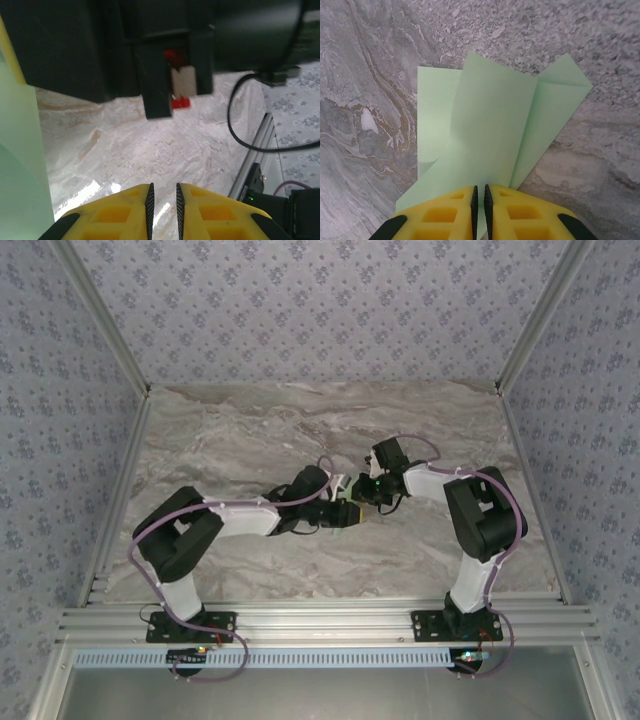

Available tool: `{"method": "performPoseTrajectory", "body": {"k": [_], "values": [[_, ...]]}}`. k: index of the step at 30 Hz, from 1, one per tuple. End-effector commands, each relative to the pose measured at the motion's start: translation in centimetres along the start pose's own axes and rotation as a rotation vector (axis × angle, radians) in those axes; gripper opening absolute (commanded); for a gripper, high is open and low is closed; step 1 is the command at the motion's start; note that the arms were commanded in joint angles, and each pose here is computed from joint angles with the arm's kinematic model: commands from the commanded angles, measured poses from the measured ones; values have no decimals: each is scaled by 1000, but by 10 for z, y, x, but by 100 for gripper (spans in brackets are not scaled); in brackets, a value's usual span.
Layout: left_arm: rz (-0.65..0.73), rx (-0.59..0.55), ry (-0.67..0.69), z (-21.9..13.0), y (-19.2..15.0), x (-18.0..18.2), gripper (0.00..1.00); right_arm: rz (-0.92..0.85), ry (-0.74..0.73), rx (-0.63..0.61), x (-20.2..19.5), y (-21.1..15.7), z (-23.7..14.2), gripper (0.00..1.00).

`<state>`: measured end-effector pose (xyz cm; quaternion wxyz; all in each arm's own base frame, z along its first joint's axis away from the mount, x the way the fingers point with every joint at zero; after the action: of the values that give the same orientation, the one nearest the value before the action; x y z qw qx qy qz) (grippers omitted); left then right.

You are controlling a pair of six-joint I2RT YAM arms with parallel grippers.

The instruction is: Fold a paper plane with a square sheet of paper (fold left side to right side)

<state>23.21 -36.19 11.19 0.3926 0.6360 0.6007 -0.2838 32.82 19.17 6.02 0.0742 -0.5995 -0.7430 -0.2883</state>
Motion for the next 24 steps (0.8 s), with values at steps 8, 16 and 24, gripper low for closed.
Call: {"method": "performPoseTrajectory", "body": {"k": [8, 16, 24], "values": [[6, -2, 107, 8, 13, 20, 21, 20, -67, 82, -16, -16, 9, 17], [5, -3, 193, 10, 15, 37, 22, 19, -74, 87, -17, -17, 9, 17], [8, -14, 234, 7, 18, 44, 22, 19, -77, 88, -17, -17, 9, 17]]}}
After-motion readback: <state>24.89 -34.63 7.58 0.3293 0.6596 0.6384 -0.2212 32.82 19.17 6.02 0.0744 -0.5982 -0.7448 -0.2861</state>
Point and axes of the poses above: each hand's point on the last joint's axis, 136 mm out from that joint toward the fingers, its own z axis out along the fingers, its own x axis along the line the jaws close on, y = z × x, the point moved 5 cm from there along -z, back along the fingers, and after that the axes turned 14 degrees about -z, right-handed, at the moved point
